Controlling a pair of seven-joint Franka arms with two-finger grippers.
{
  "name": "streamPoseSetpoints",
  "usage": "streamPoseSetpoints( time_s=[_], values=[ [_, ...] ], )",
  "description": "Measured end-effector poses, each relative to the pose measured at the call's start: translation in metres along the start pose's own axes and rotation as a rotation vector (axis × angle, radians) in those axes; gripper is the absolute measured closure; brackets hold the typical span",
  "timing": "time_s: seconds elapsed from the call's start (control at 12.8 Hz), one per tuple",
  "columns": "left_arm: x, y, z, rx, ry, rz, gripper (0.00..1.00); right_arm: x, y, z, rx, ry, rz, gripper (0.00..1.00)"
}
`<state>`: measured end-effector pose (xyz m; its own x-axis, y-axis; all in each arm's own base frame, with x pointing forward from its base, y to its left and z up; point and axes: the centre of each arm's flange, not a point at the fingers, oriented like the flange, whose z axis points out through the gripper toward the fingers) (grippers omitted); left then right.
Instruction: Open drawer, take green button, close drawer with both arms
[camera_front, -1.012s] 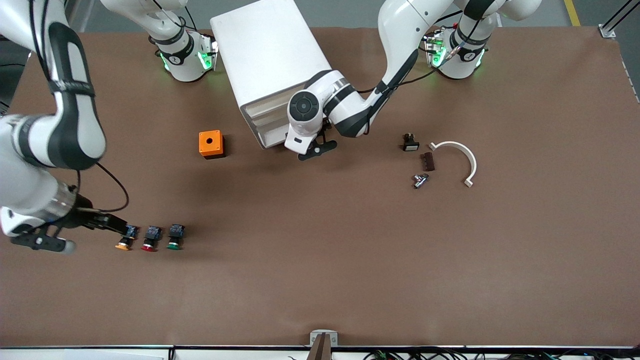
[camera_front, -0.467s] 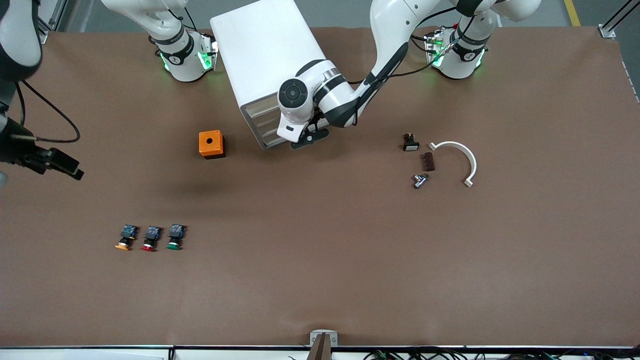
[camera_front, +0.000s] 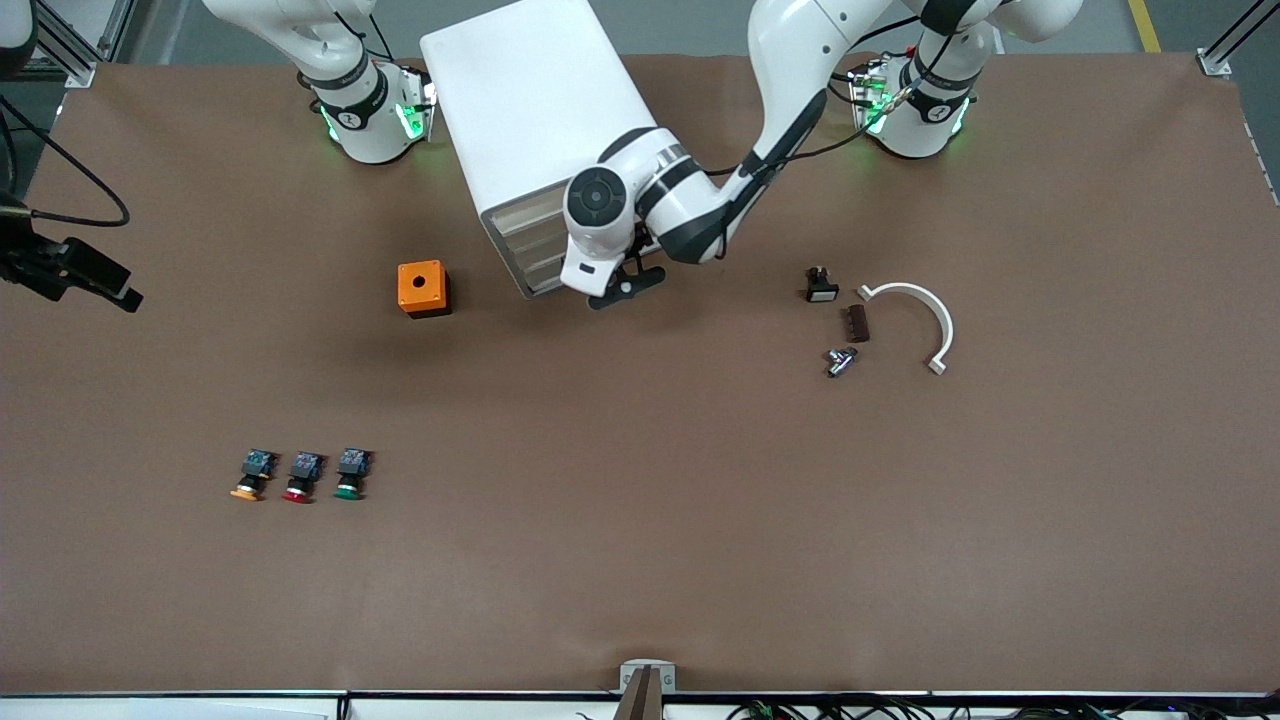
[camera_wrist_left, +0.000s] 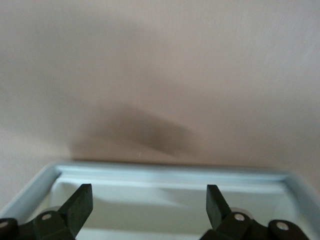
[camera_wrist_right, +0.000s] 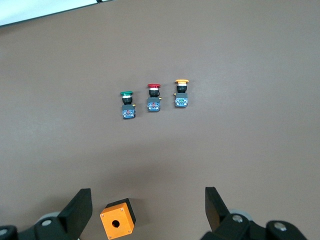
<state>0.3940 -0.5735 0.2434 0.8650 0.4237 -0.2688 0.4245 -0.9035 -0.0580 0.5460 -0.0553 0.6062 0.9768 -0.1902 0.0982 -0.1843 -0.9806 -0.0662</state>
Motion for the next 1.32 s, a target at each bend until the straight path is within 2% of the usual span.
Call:
streamPoseSetpoints(
  time_s=[0.16, 0.39, 0.55, 0.86, 1.32],
  values=[
    [0.064, -0.012, -0.042, -0.059, 0.024, -0.078, 0.0, 0.001, -0.003, -0.012, -0.017, 0.02, -0.013, 0.0],
    [0.157, -0.051, -0.113, -0.129, 0.12, -0.171, 0.0, 0.003, -0.011, -0.032, -0.063, 0.063, -0.043, 0.0],
    [0.2, -0.078, -0.153, -0.16, 0.188, -0.211, 0.0, 0.003, -0.016, -0.038, -0.072, 0.063, -0.053, 0.0],
    [0.259, -0.124, -0.208, -0.182, 0.313, -0.243, 0.0, 0.014, -0.016, -0.055, -0.088, 0.011, -0.044, 0.0],
    [0.303, -0.195, -0.285, -0.136, 0.352, -0.17, 0.0, 0.019, -0.013, -0.051, -0.094, -0.004, -0.037, 0.0]
  ],
)
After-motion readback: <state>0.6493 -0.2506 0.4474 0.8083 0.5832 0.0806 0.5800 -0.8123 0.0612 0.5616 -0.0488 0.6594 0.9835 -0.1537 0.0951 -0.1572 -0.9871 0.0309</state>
